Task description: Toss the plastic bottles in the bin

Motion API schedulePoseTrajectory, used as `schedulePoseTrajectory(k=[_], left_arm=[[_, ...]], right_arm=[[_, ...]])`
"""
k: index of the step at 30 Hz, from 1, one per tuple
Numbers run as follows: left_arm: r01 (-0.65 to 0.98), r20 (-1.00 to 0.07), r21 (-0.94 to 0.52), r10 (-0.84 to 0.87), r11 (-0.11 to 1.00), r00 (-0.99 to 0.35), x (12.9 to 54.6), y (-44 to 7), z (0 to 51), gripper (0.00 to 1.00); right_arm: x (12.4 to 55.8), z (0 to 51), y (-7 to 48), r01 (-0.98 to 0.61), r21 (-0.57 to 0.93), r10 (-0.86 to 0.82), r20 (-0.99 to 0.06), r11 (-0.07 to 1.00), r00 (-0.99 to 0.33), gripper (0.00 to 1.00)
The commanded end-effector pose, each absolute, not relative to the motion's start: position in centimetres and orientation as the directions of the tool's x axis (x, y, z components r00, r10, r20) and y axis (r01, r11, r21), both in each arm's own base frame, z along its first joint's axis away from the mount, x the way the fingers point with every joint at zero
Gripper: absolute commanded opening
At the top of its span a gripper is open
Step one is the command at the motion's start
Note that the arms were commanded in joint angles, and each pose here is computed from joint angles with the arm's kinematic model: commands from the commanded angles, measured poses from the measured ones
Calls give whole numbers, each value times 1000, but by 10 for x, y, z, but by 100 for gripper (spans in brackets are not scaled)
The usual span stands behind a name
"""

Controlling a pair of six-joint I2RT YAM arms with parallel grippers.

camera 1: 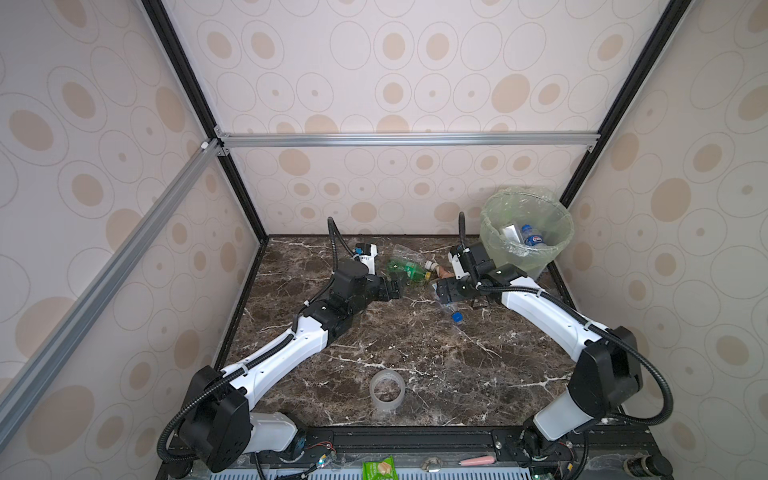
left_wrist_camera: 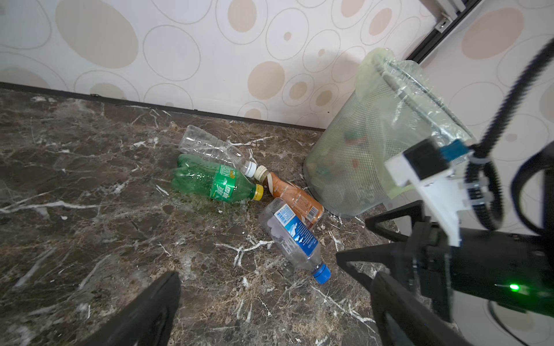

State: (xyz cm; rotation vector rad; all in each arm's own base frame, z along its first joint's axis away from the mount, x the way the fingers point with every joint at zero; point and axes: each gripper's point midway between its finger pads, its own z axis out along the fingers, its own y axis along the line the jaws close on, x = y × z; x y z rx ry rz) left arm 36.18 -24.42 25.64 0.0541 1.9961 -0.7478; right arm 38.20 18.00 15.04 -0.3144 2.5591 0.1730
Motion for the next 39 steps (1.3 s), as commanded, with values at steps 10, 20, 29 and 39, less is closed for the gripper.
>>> schedulePoseTrajectory(k=[10, 20, 29, 39], left_arm=[[279, -791, -502, -305, 818, -530, 363, -231, 255, 99], [267, -794, -488, -295, 831, -532, 365, -227, 249, 99], [248, -792, -484, -300, 839, -532, 372, -221, 247, 99], [212, -808, -429, -268, 878, -525, 377, -209, 244, 99]], right_arm=[[390, 89, 191, -265, 65, -214, -424, 962, -880, 100], [393, 72, 201, -283, 96, -228, -379, 954, -897, 100], [386, 76, 233, -312, 181, -226, -381, 933, -896, 100], [379, 108, 239, -351, 176, -244, -445, 920, -862, 100]])
